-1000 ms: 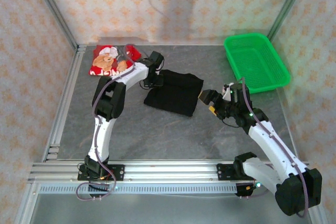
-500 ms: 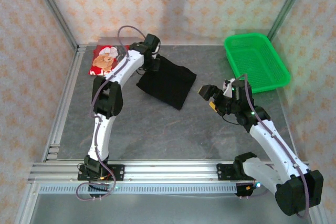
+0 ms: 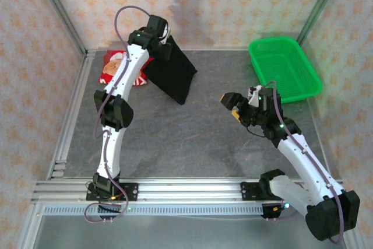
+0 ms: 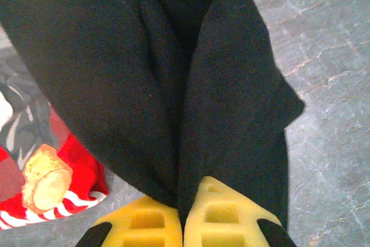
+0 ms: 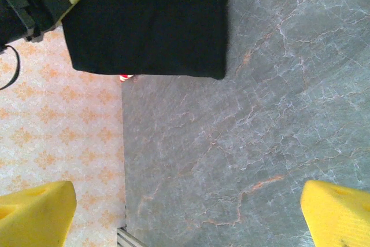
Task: Fold and stack the t-shirts
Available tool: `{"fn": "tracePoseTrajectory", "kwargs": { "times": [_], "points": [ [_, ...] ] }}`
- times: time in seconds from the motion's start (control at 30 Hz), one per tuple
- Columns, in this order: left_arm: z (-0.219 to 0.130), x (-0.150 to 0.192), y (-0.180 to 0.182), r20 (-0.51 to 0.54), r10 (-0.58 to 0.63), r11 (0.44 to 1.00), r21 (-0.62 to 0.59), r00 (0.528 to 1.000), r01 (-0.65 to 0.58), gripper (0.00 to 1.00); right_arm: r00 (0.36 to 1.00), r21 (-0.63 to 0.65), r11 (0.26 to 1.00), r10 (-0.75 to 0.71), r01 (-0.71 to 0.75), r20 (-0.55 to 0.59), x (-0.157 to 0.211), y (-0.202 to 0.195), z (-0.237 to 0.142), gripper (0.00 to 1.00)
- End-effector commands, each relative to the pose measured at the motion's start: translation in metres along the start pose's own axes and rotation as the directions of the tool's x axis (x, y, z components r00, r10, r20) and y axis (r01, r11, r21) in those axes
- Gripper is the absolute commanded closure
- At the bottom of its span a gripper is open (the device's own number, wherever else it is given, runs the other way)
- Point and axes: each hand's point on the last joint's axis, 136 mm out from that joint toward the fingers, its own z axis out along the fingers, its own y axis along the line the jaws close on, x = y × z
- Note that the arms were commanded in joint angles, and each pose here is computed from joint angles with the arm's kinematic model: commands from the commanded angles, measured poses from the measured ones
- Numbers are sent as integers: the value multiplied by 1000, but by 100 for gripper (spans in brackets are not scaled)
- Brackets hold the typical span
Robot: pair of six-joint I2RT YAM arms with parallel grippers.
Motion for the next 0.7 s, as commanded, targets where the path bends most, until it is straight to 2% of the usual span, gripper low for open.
{"fn": "tracePoseTrajectory", "kwargs": {
  "times": [0.0,0.1,0.4,0.67],
  "points": [
    [-4,-3,15,1,48,997,-53,999,-48,100,999,-54,997,-48,49,12,-6,23,-7,1],
    [-7,-12,27,27,54,996,-74,998,-52,100,998,-54,997,-57,56,1,-5,26,-8,1],
    [-35,-46,64,157,-41,997,-54,987,51,100,998,-40,997,-69,69,-14,-8,30,-8,1],
    [-40,-59,86,208,-93,995,-28,974,101,100,998,-26,998,-53,52,-42,-4,24,-3,1]
  ]
}}
